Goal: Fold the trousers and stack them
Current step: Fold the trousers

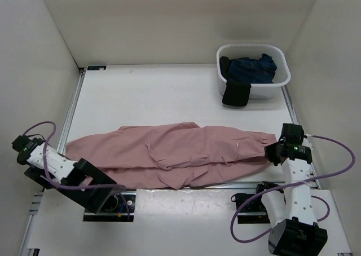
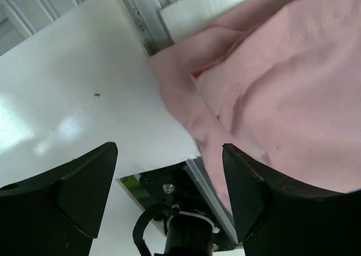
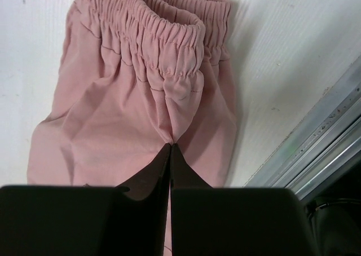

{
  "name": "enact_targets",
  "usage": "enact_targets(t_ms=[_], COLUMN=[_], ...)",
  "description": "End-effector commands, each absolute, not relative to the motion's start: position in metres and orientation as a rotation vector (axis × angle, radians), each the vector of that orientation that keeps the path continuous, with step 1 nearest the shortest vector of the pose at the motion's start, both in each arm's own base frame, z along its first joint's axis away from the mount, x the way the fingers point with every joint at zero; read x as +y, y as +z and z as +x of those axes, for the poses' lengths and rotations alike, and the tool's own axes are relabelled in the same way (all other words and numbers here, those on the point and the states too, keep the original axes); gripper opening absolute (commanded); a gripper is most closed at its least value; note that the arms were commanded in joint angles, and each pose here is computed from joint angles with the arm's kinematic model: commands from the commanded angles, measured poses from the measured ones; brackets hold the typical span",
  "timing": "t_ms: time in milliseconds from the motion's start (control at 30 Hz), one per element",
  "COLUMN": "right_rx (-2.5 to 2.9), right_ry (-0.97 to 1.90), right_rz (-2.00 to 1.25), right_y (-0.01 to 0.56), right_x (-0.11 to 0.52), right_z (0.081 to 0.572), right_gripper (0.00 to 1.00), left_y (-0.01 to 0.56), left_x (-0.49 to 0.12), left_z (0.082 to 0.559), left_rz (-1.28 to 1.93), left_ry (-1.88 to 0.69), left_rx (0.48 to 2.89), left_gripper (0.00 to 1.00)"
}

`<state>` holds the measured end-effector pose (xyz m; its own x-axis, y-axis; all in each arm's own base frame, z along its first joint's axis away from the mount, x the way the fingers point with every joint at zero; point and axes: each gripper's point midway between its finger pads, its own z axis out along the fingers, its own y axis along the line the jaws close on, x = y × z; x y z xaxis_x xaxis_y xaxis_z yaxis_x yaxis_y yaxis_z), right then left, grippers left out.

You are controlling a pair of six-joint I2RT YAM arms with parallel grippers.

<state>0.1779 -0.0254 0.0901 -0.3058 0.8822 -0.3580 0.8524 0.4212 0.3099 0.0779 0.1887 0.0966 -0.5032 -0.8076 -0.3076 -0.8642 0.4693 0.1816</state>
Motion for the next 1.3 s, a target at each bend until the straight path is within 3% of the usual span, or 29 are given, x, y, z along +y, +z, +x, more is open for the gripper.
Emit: enact_targets(t_ms=[0,167,367,800,1067,1167,1267], right_rx=[2.16,2.161,2.153,2.154,2.145,2.132,2.116], right_ry=[0.091,0.073,0.05,0.049,0.054,0.048,0.057], right_rz=[1.451,1.443,1.445,1.459,1.441,1.438,1.43], right_y=[0.1,0.1,0.102,0.106,0.112,0.116,0.123], right_x=[-0.029,-0.031,-0.034,-0.034,-0.035,-0.037,-0.037], right_z=[0.182,0.179,0.178,0.177,0.18,0.182,0.185], right_gripper=[0.0,0.0,0.0,0.0,0.0,0.0,0.0], left_y=[0.103,0.076,0.069,0.06,0.047,0.047,0.056], left_x=[0.203,0.189,0.196,0.222,0.202,0.204,0.207], left_z=[0.098,0.114,0.133,0.141,0.145,0.142,0.142], left_rz=[-1.483,-1.529,-1.513,-1.401,-1.34,-1.348,-1.335], left_ry=[0.316,0.031,-0.09,0.177,0.154,0.182,0.217], left_rx=[2.449,2.564,2.549,2.523,2.6,2.606,2.576], left_gripper=[0.87,0.87,0.84,0.8,0.42,0.16,0.14])
